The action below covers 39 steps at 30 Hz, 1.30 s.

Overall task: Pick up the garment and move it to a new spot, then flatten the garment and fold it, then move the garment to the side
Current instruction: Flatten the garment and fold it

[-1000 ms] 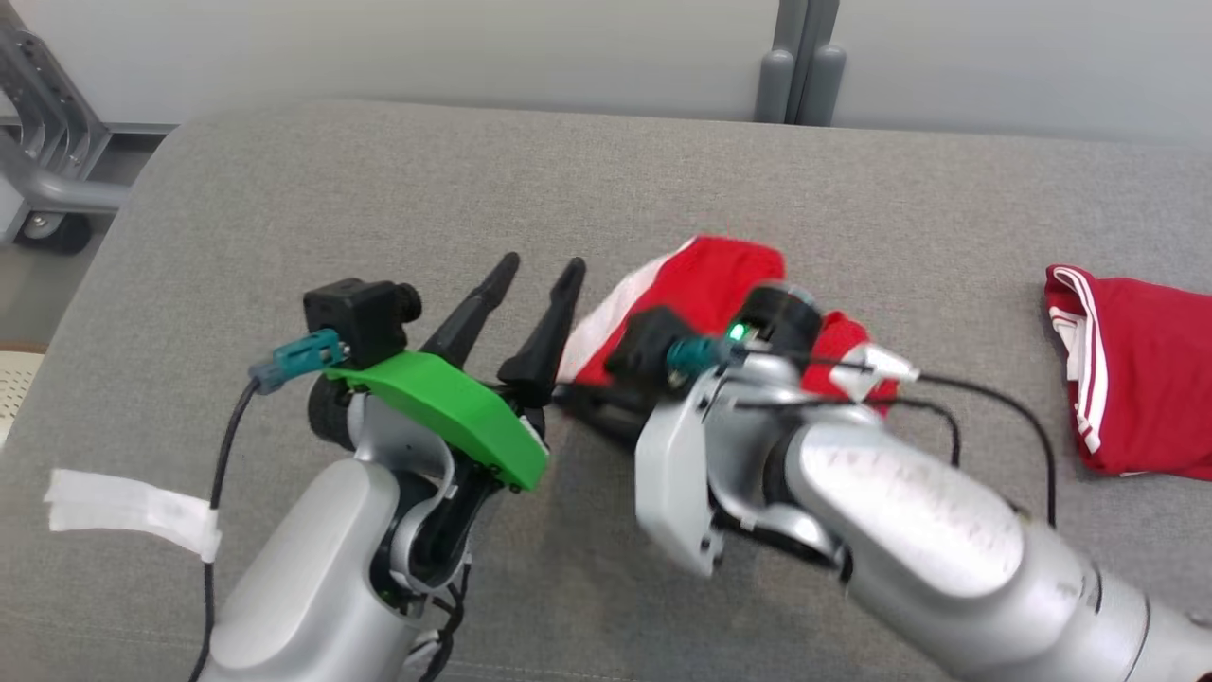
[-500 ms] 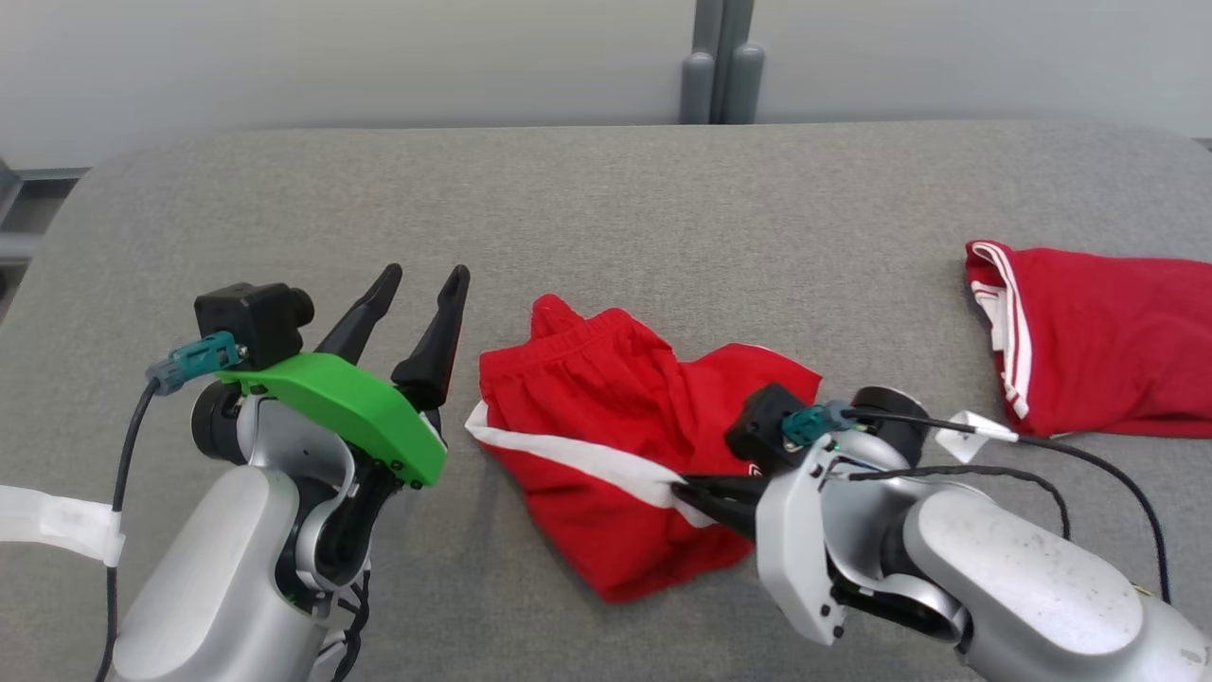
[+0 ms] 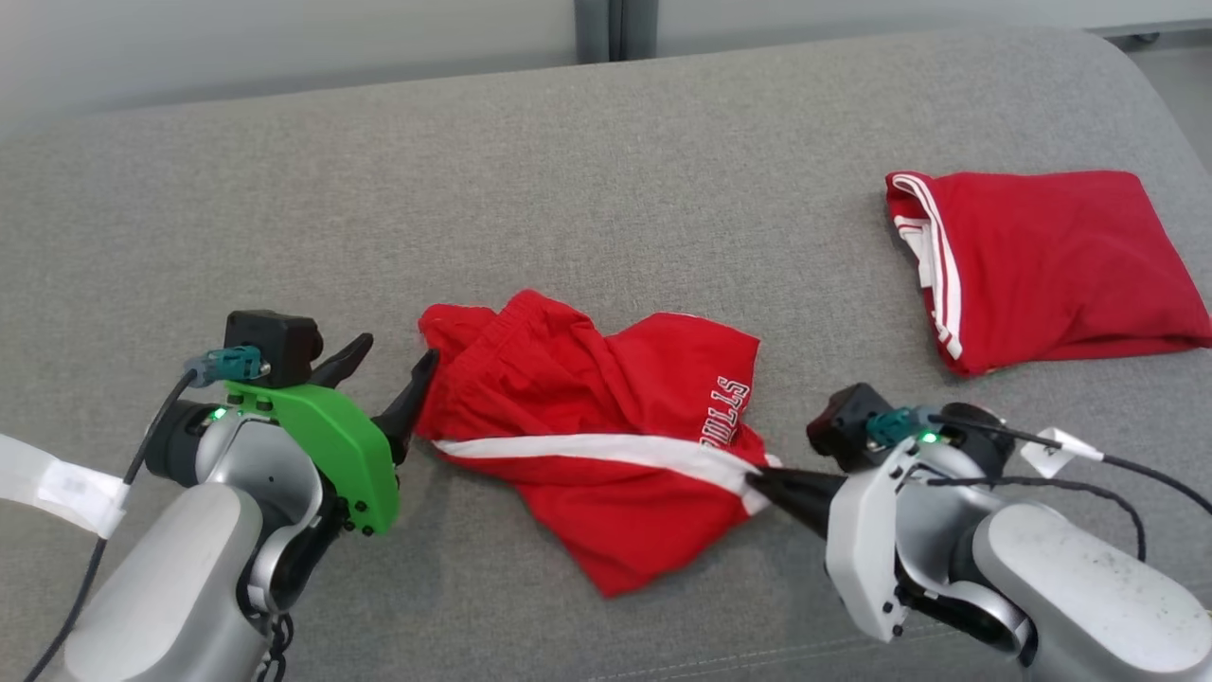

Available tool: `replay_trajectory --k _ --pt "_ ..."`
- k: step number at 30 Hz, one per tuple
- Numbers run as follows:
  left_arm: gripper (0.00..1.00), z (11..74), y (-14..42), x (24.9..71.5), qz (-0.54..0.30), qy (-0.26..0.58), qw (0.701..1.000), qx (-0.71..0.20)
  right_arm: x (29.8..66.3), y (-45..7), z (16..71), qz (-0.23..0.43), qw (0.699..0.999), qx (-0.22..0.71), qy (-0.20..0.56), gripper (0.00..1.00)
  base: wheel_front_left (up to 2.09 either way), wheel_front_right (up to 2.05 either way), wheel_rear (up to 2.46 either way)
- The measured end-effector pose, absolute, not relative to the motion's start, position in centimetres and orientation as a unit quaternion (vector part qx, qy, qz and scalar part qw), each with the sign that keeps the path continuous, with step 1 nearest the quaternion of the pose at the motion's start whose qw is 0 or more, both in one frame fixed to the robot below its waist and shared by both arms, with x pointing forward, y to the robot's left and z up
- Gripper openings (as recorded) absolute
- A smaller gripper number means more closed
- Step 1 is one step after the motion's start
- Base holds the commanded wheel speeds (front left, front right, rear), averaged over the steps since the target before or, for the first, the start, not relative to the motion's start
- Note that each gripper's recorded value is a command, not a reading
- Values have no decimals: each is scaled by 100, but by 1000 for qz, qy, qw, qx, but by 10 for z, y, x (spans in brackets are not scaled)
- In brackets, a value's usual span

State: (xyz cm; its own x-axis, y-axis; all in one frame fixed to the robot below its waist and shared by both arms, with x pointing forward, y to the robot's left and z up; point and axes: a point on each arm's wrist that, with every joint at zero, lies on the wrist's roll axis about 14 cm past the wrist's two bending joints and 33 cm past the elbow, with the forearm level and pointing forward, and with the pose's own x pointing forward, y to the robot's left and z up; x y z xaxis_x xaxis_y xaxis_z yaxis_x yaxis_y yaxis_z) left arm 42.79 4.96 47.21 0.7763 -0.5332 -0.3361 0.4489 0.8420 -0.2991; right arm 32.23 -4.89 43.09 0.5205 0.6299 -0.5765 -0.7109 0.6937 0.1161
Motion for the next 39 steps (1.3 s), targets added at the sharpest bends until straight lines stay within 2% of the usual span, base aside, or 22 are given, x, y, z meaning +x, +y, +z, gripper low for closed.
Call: replay_trajectory --k 8,16,23,31,39 --pt "100 426 37 420 -314 279 904 -80 353 -79 427 330 896 -56 290 0 0 0 0" --pt "100 437 36 427 -324 260 902 -116 366 -98 423 299 909 -58 285 0 0 0 0" --pt "100 480 40 427 -330 197 911 -153 368 -87 425 313 907 -59 274 0 0 0 0" --pt "100 454 44 377 -337 266 883 -191 367 -76 427 330 904 -60 266 0 0 0 0" --pt "100 437 62 372 -317 288 886 -179 372 -75 426 336 901 -62 266 0 0 0 0"
